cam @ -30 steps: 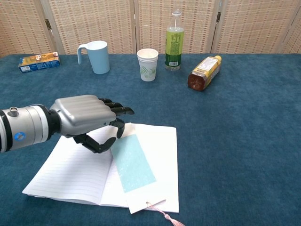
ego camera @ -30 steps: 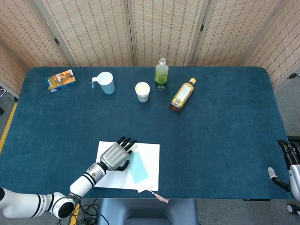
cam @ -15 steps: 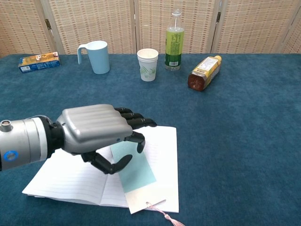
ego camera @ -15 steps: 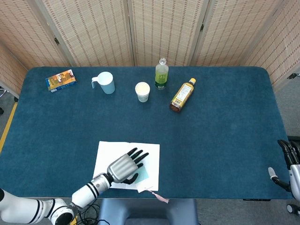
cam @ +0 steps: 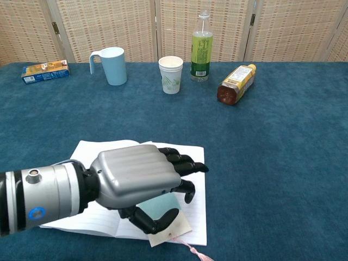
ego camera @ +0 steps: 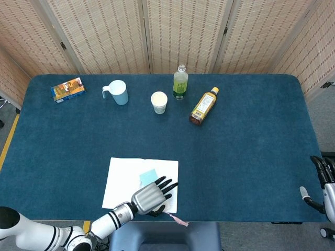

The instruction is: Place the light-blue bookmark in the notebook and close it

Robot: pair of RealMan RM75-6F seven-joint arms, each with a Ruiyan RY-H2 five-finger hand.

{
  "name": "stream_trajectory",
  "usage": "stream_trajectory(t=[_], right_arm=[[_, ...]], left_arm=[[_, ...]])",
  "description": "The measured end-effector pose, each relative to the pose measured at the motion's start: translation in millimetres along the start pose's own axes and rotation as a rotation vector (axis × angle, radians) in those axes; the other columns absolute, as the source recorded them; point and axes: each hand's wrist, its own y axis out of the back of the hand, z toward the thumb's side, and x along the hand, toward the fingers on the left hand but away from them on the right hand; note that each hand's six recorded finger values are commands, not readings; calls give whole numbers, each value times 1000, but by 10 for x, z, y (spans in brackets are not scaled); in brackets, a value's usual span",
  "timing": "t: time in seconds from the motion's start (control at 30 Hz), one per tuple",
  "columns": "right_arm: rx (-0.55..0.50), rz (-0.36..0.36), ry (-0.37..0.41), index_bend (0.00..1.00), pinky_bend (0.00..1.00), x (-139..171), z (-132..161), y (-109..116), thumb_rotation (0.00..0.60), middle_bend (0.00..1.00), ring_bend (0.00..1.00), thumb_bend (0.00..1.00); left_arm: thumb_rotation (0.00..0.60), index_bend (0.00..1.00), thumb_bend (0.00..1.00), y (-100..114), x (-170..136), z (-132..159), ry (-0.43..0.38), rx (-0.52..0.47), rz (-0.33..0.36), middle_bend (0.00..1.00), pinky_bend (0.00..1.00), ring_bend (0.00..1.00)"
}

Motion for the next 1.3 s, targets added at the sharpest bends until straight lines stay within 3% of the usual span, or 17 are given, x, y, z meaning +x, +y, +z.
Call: stream_trajectory(t=[0.77, 1.3], right_arm=[[-4, 4, -5, 0, 109, -3, -19, -25, 600, 99, 48, 275], [-8, 4, -3, 0, 109, 3, -19, -33, 600, 99, 48, 275]], left_arm=[[283, 316, 626, -114, -4, 239, -34, 30, -38, 0, 126, 0], [283, 351, 626, -147, -155, 220, -42, 51, -47, 0, 126, 0]])
